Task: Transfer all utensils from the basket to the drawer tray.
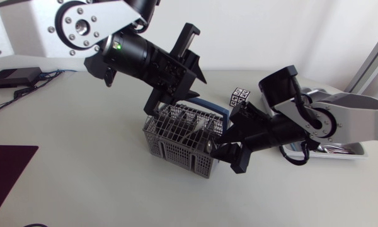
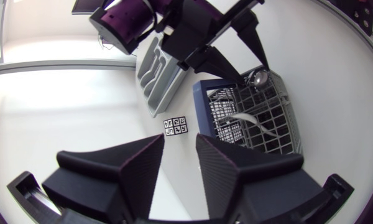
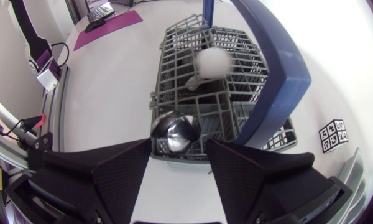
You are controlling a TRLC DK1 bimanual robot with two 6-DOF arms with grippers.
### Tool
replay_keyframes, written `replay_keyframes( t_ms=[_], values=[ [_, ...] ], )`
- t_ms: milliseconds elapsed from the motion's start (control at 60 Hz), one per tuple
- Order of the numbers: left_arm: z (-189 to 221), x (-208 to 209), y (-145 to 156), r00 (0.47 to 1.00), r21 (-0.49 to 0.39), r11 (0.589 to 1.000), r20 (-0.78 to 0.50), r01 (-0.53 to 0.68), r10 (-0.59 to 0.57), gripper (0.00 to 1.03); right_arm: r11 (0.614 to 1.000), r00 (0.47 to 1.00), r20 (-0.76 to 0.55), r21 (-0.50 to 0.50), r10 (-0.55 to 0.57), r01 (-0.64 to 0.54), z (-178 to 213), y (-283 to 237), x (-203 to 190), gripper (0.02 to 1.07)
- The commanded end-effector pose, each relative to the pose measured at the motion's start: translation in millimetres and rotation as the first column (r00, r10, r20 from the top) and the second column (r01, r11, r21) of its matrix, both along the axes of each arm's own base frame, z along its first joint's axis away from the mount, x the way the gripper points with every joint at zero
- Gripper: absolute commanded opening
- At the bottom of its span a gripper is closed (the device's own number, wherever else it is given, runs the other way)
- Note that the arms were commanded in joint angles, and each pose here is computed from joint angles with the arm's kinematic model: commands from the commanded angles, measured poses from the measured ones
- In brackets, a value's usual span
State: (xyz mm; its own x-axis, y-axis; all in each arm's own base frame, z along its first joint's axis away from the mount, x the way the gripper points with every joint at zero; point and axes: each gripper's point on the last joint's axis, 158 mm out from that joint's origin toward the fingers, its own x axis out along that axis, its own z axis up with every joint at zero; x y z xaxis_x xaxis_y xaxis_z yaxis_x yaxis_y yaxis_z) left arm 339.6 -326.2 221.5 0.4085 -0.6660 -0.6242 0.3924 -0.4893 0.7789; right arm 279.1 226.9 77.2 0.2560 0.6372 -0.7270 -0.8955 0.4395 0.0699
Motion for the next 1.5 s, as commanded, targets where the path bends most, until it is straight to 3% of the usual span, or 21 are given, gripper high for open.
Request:
replay_keyframes(
  t_ms=[0, 217, 383, 583, 767, 817, 917, 950, 1083, 1233, 1350, 1483],
  values=[
    [2.7, 2.3, 4.1, 0.999, -0.022, 0.999, -0.021, -0.039, 0.039, 0.81, 0.999, 0.996, -0.086, -0.034, 0.002, -0.005, -22.6, -6.2, -23.3, 0.79],
    [-3.2, 1.8, 8.4, 0.994, -0.044, 0.995, -0.067, -0.088, 0.085, 0.91, 1.000, 0.997, -0.072, -0.027, 0.002, -0.004, -16.7, -7.5, -26.1, 0.79],
    [8.1, 13.9, 17.1, 0.968, -0.110, 0.967, -0.132, -0.230, 0.215, 0.95, 1.000, 0.999, -0.007, -0.003, -0.031, 0.031, 11.7, -9.0, -21.4, 0.79],
    [-10.2, 8.8, 42.1, 0.909, -0.080, 0.923, -0.225, -0.376, 0.351, 0.95, 0.997, 0.997, 0.014, 0.015, -0.073, 0.073, 25.8, -11.8, -15.8, 0.79],
    [20.1, 8.0, 61.7, 0.844, -0.191, 0.839, -0.298, -0.509, 0.445, 0.94, 0.992, 0.991, 0.030, 0.013, -0.129, 0.128, 26.7, -21.9, -6.4, 0.79],
    [20.0, 5.0, 68.7, 0.826, -0.193, 0.821, -0.321, -0.537, 0.464, 0.89, 0.990, 0.990, 0.033, 0.014, -0.140, 0.140, 27.0, -25.4, -4.9, 0.79],
    [3.4, -11.7, 83.9, 0.803, -0.177, 0.807, -0.350, -0.563, 0.483, 0.69, 0.985, 0.984, 0.039, 0.019, -0.171, 0.171, 29.1, -34.3, -1.3, 0.79],
    [-1.1, -15.6, 87.4, 0.794, -0.191, 0.794, -0.361, -0.576, 0.489, 0.57, 0.982, 0.981, 0.041, 0.021, -0.189, 0.188, 29.7, -39.1, 1.8, 0.79],
    [-32.7, -19.7, 96.4, 0.776, -0.188, 0.778, -0.377, -0.599, 0.506, 0.32, 0.969, 0.969, 0.042, 0.005, -0.245, 0.245, 24.0, -51.4, 15.9, 0.79],
    [-64.5, -22.0, 99.9, 0.758, -0.156, 0.775, -0.395, -0.612, 0.520, 0.24, 0.957, 0.958, 0.033, -0.035, -0.286, 0.287, 10.0, -59.2, 29.0, 0.79],
    [-82.4, -8.7, 97.1, 0.740, -0.154, 0.754, -0.393, -0.639, 0.546, 0.05, 0.945, 0.946, 0.033, -0.046, -0.322, 0.323, 4.4, -64.8, 39.1, 0.79],
    [-100.0, 2.6, 84.9, 0.722, -0.152, 0.736, -0.402, -0.660, 0.564, 0.04, 0.936, 0.938, 0.028, -0.059, -0.345, 0.346, -5.4, -67.1, 48.5, 0.79]
  ],
)
